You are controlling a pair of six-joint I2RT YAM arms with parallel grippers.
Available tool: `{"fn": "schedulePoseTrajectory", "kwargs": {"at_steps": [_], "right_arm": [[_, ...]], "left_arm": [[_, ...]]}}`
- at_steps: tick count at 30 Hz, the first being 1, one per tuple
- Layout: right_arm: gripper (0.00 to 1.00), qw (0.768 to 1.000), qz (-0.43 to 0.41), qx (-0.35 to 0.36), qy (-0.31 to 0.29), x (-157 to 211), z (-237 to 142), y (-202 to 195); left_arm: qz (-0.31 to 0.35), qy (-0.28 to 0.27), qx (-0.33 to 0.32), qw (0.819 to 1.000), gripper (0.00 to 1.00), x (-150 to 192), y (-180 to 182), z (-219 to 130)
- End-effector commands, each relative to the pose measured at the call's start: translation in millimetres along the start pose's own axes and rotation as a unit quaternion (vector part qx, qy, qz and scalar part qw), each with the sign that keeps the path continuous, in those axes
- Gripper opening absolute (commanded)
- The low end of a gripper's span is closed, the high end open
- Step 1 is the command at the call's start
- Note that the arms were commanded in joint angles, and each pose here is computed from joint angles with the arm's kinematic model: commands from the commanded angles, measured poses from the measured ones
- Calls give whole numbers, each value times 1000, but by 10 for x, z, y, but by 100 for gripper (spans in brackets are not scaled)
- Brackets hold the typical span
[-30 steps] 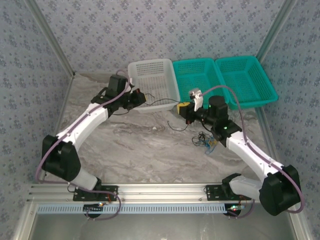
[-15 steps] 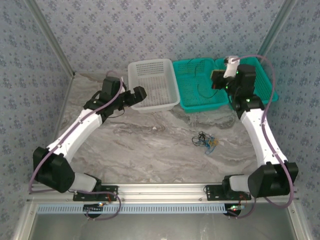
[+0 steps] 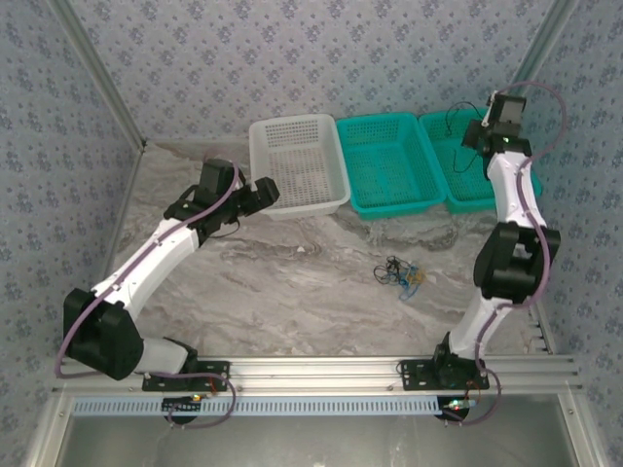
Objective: Untangle the cables
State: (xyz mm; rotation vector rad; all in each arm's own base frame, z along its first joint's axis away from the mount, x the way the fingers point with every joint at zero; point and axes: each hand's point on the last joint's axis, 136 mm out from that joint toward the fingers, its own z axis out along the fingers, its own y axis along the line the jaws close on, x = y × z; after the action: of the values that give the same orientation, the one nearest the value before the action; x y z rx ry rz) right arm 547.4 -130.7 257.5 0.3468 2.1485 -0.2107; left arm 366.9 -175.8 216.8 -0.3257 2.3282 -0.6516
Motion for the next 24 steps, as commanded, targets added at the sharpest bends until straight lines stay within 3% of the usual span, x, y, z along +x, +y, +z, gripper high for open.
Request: {"fn": "schedulePoseTrajectory", "kwargs": {"at_steps": [1,2,5,6,8,24], "right_arm": [[4,994,-62,82,36,44,199,-261],[11,992,-67,95,44,56,253,-307],[56,989,-63,101,82,204,359,-323],[65,990,-55,94,91,228,329,-291],[99,991,-36,71,105,293,266,-220],[100,990,82,-63,98,1027,-735,338]], "left_arm": [[-5,-8,-7,1000,99,-10,52,-41],[-6,-7,-8,1000,99,0,60,-33],[-1,0,1,1000,99,32,32,-23],[1,3,3,1000,99,49,26,-16],[4,6,5,1000,99,69,16,-9],[36,19,60,997,99,262,-302,172]]}}
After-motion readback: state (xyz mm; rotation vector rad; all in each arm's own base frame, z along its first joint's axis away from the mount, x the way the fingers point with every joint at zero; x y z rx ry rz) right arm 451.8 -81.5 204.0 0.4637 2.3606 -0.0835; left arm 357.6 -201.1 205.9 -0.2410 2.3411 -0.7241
